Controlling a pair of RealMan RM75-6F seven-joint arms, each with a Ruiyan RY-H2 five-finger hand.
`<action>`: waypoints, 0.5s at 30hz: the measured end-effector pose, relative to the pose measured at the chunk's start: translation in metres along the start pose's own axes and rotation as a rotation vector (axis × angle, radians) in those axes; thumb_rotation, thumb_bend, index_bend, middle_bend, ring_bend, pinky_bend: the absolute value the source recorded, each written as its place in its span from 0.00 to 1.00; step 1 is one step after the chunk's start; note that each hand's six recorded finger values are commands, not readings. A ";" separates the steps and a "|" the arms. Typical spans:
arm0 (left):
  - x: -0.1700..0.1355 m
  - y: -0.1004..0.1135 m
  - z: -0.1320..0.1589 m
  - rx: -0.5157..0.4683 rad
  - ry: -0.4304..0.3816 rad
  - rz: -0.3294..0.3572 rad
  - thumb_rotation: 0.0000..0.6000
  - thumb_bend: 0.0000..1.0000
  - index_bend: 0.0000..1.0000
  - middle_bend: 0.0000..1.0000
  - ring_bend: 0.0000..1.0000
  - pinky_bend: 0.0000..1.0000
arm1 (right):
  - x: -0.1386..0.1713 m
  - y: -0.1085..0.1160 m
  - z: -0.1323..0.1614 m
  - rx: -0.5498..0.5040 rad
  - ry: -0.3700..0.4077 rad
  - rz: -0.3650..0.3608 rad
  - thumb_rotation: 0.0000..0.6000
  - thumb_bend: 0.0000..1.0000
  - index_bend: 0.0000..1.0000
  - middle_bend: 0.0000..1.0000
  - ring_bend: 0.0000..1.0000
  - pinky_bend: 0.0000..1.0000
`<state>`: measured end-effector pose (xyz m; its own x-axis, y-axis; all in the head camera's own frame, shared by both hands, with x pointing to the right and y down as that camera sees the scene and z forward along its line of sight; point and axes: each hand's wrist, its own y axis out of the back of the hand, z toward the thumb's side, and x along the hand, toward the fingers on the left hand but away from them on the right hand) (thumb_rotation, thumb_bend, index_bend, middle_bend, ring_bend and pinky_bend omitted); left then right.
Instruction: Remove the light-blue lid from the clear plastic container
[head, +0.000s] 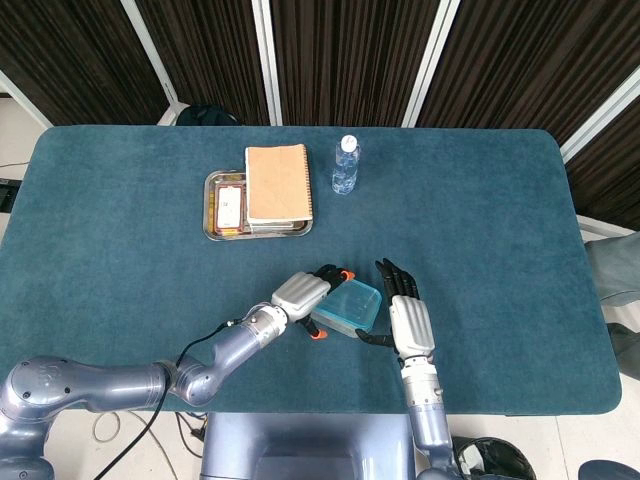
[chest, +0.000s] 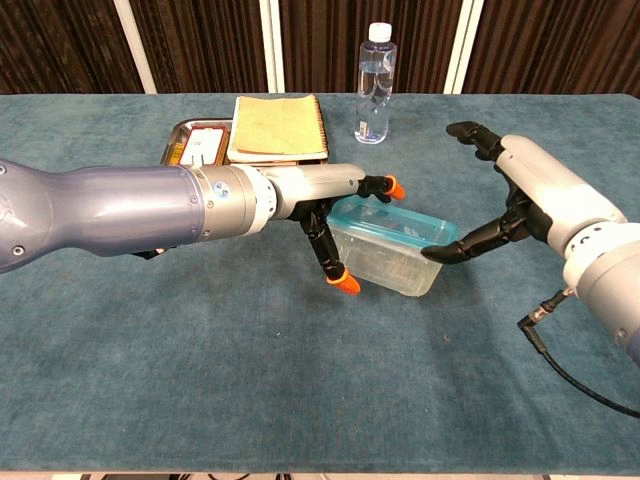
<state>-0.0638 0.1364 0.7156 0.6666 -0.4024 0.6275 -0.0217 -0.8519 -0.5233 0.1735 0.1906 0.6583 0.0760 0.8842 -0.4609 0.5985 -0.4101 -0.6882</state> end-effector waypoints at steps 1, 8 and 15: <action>0.000 0.000 0.000 -0.001 0.000 0.001 1.00 0.01 0.00 0.04 0.03 0.27 | -0.001 0.001 0.000 0.000 0.000 -0.002 1.00 0.22 0.00 0.00 0.00 0.00; 0.001 -0.001 0.001 -0.001 0.000 0.000 1.00 0.01 0.00 0.04 0.03 0.28 | -0.001 -0.001 -0.001 0.013 -0.008 0.010 1.00 0.22 0.00 0.00 0.00 0.00; 0.001 -0.003 0.001 0.001 0.001 -0.004 1.00 0.01 0.00 0.04 0.03 0.28 | -0.003 -0.005 -0.006 0.037 -0.020 0.025 1.00 0.22 0.00 0.00 0.00 0.00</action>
<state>-0.0626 0.1388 0.7175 0.6661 -0.3993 0.6300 -0.0182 -0.8531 -0.5215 0.1750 0.1911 0.6661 0.0746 0.8690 -0.4892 0.5663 -0.4407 -0.6965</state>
